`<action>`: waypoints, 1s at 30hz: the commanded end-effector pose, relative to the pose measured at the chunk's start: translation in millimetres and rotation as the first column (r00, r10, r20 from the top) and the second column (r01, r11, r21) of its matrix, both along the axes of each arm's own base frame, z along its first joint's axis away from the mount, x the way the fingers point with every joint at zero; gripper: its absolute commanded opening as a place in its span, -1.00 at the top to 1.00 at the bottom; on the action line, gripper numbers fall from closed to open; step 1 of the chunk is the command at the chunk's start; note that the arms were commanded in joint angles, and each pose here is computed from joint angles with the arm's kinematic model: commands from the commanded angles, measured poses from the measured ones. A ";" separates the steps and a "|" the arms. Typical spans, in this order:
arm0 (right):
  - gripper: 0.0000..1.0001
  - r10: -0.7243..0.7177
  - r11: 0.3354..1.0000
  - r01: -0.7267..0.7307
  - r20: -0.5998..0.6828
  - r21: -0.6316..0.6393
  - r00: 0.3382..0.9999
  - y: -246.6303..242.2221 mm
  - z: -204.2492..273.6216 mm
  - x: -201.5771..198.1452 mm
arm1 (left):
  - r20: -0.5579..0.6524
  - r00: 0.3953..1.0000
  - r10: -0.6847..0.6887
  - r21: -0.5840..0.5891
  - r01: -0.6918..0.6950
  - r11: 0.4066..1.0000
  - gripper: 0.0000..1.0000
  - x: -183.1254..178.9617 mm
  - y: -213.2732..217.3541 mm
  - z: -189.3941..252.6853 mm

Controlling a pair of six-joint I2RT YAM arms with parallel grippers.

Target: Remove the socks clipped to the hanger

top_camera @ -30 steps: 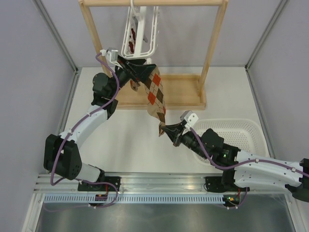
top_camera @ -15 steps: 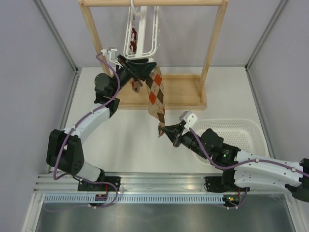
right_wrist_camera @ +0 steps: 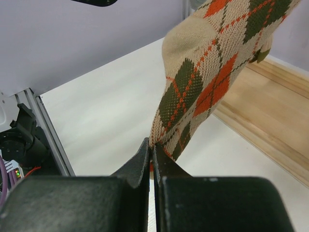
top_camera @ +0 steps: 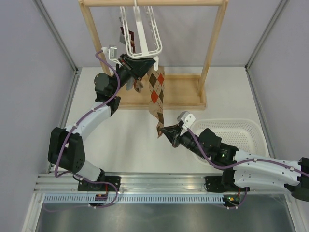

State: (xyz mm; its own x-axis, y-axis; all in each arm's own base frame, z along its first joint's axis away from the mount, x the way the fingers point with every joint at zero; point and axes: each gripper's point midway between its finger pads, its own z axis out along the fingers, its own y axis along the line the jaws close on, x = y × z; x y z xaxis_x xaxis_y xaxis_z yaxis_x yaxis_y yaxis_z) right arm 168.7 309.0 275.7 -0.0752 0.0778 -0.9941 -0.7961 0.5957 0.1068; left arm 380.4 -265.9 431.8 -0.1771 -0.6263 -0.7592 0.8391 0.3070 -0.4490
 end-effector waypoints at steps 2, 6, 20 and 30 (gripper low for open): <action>0.98 0.037 0.998 -0.037 0.002 0.042 0.999 7.2 16.7 -6.9 | 0.076 0.996 -0.043 -0.042 0.046 0.998 0.31 -11.4 -0.5 27.4; 0.98 0.037 0.999 -0.037 0.004 0.035 0.999 8.6 16.5 -6.5 | 0.067 0.997 -0.044 -0.037 0.047 0.998 0.32 -10.5 -1.1 25.3; 0.98 0.050 0.998 -0.051 0.014 0.033 0.999 8.3 22.3 -10.8 | -0.037 0.998 0.041 0.038 -0.040 0.999 -1.00 1.4 4.6 -3.4; 0.98 0.069 0.998 -0.069 0.015 0.016 0.998 12.5 20.3 -15.3 | -0.029 0.998 0.051 0.023 -0.050 0.998 -1.00 2.6 6.1 -0.6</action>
